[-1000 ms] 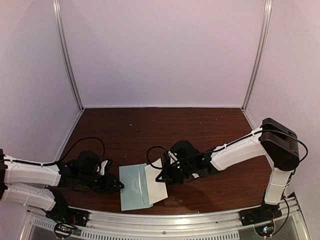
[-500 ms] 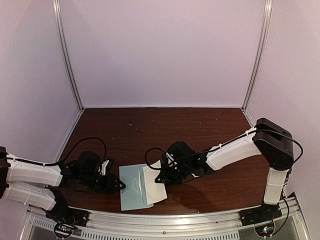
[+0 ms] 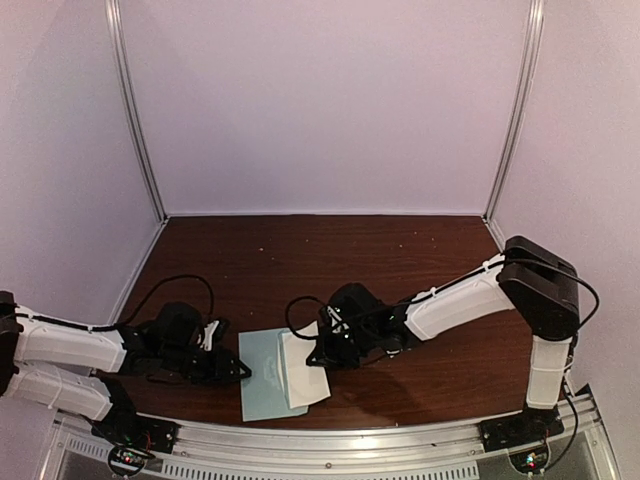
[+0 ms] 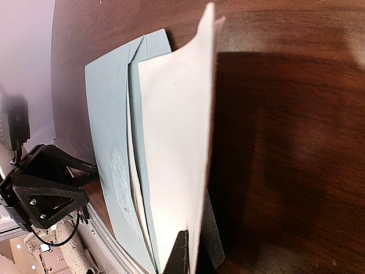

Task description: Place the letter into the envelope and seal it

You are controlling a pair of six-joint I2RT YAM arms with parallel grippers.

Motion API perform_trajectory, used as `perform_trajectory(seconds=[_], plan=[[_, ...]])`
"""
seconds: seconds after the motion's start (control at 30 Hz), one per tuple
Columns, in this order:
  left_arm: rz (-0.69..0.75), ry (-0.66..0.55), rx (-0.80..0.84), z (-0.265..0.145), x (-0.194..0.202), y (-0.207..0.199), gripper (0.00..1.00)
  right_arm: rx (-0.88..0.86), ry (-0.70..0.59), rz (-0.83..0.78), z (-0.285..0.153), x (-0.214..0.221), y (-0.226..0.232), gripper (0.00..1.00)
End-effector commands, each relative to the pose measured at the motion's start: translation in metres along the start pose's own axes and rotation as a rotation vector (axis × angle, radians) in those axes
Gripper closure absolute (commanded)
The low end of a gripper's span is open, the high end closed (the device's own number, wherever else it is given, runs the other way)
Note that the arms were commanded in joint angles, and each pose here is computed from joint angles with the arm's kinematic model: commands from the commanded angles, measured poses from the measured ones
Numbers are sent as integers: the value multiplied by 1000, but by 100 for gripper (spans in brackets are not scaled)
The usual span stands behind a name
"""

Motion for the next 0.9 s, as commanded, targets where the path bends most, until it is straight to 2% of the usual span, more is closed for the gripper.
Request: perform_trajectory(seconds=[0.0, 0.87], plan=[[23, -4, 5, 3, -4, 0, 59, 1, -10, -2, 8, -1, 4, 100], [25, -4, 47, 9, -5, -2, 61, -58, 49, -4, 36, 7, 19, 100]])
Point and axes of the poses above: each gripper's point midway between its finger pads, its own z axis out along the fingers, its own y axis along the line the jaws close on, x = y × z, the point moved 9 cm from there along -z, back along the fingers, and after that the axes turned 10 degrees about z, right-handed, at the moved point
